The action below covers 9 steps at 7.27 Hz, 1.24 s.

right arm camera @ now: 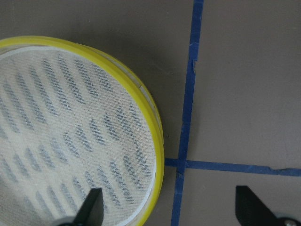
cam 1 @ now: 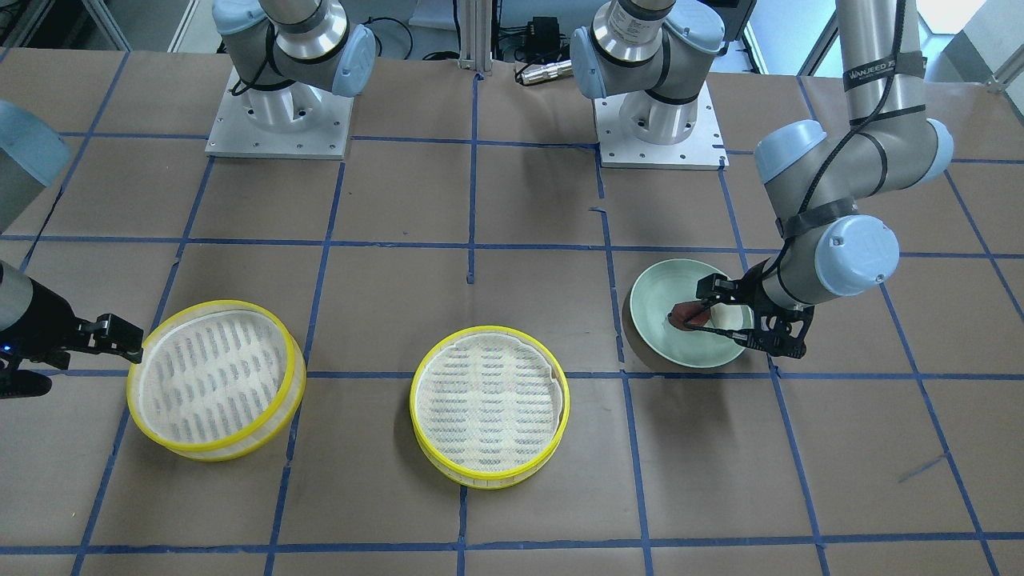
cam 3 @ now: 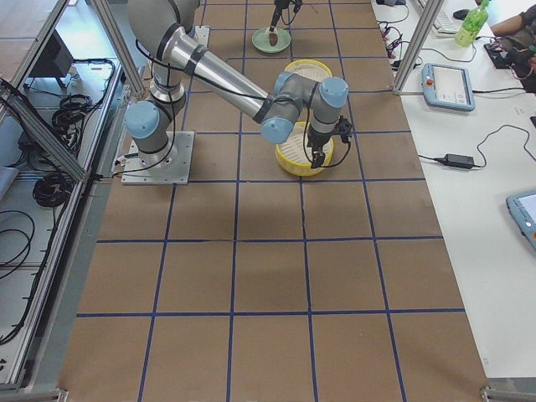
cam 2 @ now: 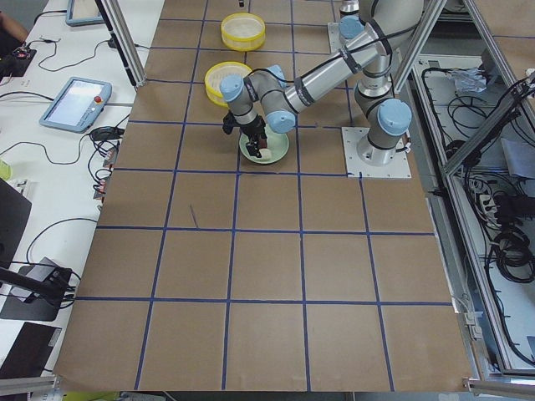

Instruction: Stack buns with steamer

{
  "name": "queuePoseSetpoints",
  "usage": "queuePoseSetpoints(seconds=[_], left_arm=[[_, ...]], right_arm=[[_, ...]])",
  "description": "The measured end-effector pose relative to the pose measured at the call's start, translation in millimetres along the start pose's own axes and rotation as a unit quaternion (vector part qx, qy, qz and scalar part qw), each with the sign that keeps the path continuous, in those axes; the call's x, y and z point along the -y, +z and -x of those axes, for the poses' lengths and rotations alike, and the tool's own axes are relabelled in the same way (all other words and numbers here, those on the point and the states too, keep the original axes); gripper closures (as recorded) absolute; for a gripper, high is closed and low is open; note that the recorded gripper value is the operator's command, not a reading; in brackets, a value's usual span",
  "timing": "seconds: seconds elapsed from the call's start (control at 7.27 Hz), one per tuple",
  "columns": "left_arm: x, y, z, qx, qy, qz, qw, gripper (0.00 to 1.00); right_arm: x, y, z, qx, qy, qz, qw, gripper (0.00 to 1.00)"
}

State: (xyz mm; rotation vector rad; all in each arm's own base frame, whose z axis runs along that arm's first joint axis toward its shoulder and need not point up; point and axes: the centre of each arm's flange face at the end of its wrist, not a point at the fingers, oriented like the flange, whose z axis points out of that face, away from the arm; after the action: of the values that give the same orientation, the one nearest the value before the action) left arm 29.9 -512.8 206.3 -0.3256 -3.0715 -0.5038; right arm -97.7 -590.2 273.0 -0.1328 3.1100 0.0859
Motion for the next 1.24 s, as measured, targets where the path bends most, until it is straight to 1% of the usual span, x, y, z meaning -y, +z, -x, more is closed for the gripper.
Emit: queuePoseSetpoints(seconds=[0.28,0.41,0.55,0.69,0.83,1.1,1.24], left_arm=[[0,2,2,0.0,0.0,0.004,1.0,0.69],[0,3,3,0.0,0.0,0.004,1.0,0.81],[0,3,3,0.0,0.001,0.005,1.0,0.95],[0,3,2,0.0,0.001,0.006,1.0,1.0],[1,2,3,0.001,0.002,0.005,1.0,1.0],[0,-11,4,0.002,0.001,0.0,1.0,1.0],[0,-27,6,0.001,0.0,0.0,1.0,1.0]], right_arm=[[-3,12,-3,-0.005,0.002,0.005,1.0,0.05],[-5,22,-5,-0.005,0.004,0.012,0.9999,0.05],[-9,32,-7,-0.004,0.008,0.014,0.9999,0.06],[-11,42,-7,-0.005,0.013,0.01,0.9999,0.1],[-10,51,-8,-0.004,0.017,0.008,0.9998,0.29],[-10,61,-8,0.001,0.03,0.011,0.9995,0.74],[-10,62,-8,0.001,0.034,0.011,0.9994,0.85]])
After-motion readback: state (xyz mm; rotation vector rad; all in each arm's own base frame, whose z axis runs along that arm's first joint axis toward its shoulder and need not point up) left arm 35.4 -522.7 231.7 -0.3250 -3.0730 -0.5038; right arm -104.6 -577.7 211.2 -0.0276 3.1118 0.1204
